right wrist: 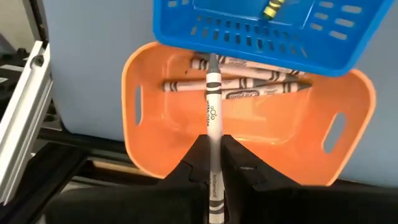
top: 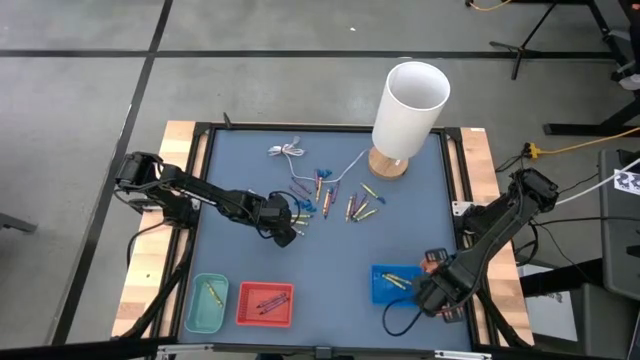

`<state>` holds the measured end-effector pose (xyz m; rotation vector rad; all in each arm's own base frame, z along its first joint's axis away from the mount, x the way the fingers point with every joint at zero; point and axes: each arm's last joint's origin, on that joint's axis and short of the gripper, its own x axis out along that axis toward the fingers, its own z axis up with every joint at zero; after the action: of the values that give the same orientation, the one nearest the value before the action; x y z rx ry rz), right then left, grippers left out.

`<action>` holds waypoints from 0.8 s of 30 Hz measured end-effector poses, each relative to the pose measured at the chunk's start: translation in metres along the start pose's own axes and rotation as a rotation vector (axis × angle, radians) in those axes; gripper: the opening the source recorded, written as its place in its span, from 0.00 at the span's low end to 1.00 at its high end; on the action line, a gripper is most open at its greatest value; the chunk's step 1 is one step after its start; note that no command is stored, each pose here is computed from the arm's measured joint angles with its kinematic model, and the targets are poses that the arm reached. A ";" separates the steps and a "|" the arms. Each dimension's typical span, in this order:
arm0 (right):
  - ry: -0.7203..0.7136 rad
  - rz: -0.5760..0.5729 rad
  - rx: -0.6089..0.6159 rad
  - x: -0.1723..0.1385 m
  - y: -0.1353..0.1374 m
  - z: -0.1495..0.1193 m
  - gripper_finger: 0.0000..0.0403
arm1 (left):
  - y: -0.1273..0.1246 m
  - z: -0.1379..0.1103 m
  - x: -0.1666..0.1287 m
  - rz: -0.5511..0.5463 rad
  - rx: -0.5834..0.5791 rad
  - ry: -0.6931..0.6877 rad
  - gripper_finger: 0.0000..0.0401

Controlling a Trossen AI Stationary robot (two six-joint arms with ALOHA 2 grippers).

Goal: Sort crayons
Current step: Put the gray crayon into the orange bin

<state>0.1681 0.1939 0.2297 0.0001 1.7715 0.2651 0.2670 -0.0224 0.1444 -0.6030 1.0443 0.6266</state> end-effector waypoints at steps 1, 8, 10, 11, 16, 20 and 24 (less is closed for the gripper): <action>-0.003 -0.004 0.001 0.000 0.000 0.000 0.04 | 0.000 0.000 0.000 0.000 0.000 0.000 0.30; -0.015 -0.019 0.003 0.000 -0.001 0.001 0.07 | 0.000 0.000 0.000 -0.001 0.000 0.002 0.30; -0.015 -0.019 0.003 0.000 -0.001 0.001 0.12 | 0.000 0.000 0.000 -0.001 0.000 0.002 0.30; -0.015 -0.019 0.003 0.000 -0.001 0.001 0.14 | 0.000 0.000 0.000 -0.001 0.000 0.002 0.30; -0.015 -0.019 0.004 0.000 -0.001 0.001 0.27 | 0.000 0.000 0.000 -0.001 -0.001 0.002 0.30; -0.015 -0.019 0.004 0.000 -0.001 0.001 0.32 | 0.000 0.000 0.000 -0.001 -0.002 0.002 0.30; -0.015 -0.019 0.002 0.000 -0.001 0.001 0.33 | 0.000 0.000 0.000 0.001 -0.041 0.003 0.30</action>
<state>0.1691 0.1929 0.2295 -0.0126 1.7563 0.2489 0.2668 -0.0224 0.1442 -0.6393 1.0371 0.6491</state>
